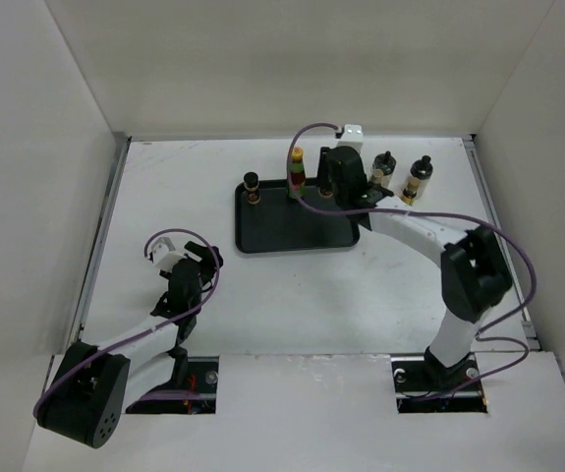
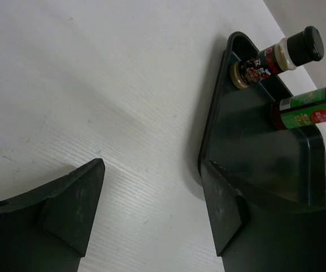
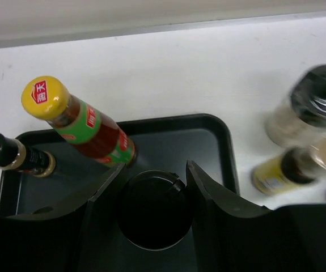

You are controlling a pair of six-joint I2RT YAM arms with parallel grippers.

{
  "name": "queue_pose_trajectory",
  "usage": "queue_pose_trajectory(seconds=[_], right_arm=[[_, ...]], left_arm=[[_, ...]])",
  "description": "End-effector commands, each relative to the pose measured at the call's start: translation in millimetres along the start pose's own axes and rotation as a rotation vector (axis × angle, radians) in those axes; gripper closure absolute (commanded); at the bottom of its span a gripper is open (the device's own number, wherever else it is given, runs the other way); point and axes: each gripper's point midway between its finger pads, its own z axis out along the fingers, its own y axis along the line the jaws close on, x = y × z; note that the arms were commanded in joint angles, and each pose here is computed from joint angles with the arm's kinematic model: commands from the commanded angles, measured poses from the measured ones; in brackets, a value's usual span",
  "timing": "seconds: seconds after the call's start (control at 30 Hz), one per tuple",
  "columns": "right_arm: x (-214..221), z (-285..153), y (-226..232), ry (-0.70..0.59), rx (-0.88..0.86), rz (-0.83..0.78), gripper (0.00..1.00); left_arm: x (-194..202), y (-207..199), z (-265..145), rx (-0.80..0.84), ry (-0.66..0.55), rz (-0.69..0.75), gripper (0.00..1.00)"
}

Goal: Organize the condiment bottles

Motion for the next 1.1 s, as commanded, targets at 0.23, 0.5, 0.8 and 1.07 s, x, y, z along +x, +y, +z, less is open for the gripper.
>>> queue_pose_trajectory(seconds=[0.23,0.5,0.8,1.07], right_arm=[[-16,67,2,-0.041,-0.036,-0.015,0.65],[24,94,-22,0.019,0.002,-0.027,0.64],[38,99,-24,0.034,0.003,-0.033,0.5],[-27,56,-19,-0.09,-0.041,0.008,0.21]], left_arm=[[-18,-27,3,0.071,-0.051,-0.042,0.32],[-18,-27,4,0.069,-0.046,-0.041,0.32],[-16,-31,3,0.095,-0.039,-0.047,0.31],[-16,-32,3,0.099,-0.036,-0.046,0.31]])
